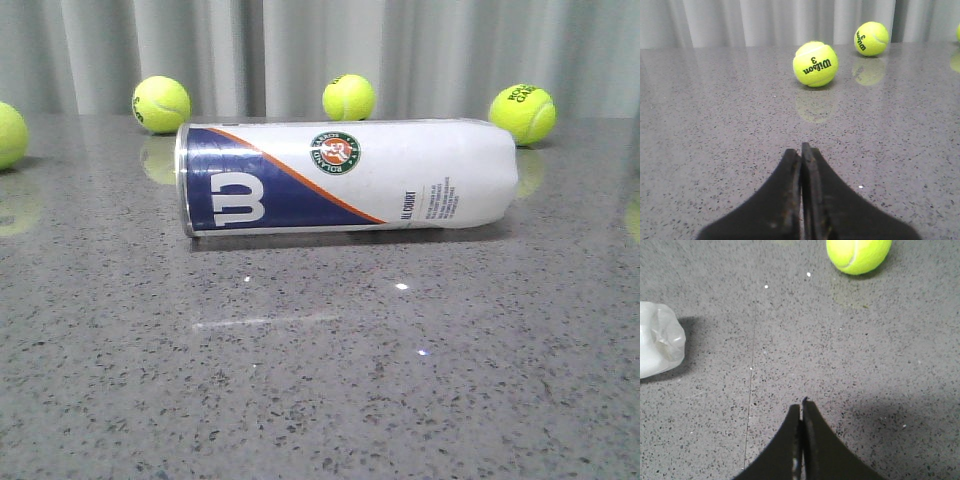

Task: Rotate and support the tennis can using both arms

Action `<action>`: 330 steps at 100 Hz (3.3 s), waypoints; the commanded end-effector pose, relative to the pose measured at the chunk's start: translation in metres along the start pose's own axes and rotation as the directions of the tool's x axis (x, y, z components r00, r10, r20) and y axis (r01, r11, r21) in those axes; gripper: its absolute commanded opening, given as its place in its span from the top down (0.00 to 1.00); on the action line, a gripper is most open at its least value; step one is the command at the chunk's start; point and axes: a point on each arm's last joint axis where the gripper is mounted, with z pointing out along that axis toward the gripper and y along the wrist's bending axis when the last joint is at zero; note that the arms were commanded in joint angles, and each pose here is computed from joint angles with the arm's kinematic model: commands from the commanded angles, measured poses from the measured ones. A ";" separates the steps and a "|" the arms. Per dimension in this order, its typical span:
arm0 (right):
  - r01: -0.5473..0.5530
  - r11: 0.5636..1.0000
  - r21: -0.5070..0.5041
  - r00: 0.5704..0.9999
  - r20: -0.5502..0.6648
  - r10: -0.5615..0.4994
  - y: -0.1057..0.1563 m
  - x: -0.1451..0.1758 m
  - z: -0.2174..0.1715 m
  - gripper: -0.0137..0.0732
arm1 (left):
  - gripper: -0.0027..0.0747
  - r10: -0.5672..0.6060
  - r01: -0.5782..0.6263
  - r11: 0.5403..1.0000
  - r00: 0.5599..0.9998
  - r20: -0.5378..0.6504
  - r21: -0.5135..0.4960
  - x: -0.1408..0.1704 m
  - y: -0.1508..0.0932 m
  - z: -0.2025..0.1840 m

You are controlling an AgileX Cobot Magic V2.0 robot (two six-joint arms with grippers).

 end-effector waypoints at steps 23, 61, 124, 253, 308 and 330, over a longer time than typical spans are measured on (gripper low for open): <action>0.012 0.998 -0.069 0.937 0.350 0.013 -0.005 0.022 -0.035 0.92 | 0.99 -0.015 0.017 1.000 0.991 0.131 -0.008 0.001 0.000 0.000; 0.031 0.997 -0.075 0.912 0.411 0.003 -0.007 0.032 -0.045 0.92 | 0.99 -0.017 0.017 1.000 0.990 0.137 -0.004 -0.053 0.002 -0.016; 0.030 0.997 -0.073 0.917 0.398 0.001 -0.007 0.034 -0.045 0.92 | 0.89 -0.078 0.117 0.992 0.873 -0.482 0.051 -0.133 -0.002 0.030; 0.030 0.997 -0.072 0.918 0.397 0.001 -0.007 0.034 -0.044 0.92 | 0.24 -0.209 0.842 0.436 0.440 -0.874 0.319 -0.118 -0.095 0.158; 0.029 0.997 -0.073 0.918 0.397 0.002 -0.007 0.034 -0.044 0.92 | 0.24 -0.115 0.871 0.394 0.362 -0.925 0.292 -0.106 -0.132 0.202; 0.029 0.997 -0.073 0.918 0.397 0.002 -0.007 0.034 -0.044 0.92 | 0.25 -0.107 0.907 0.277 0.358 -0.928 0.318 -0.105 -0.143 0.206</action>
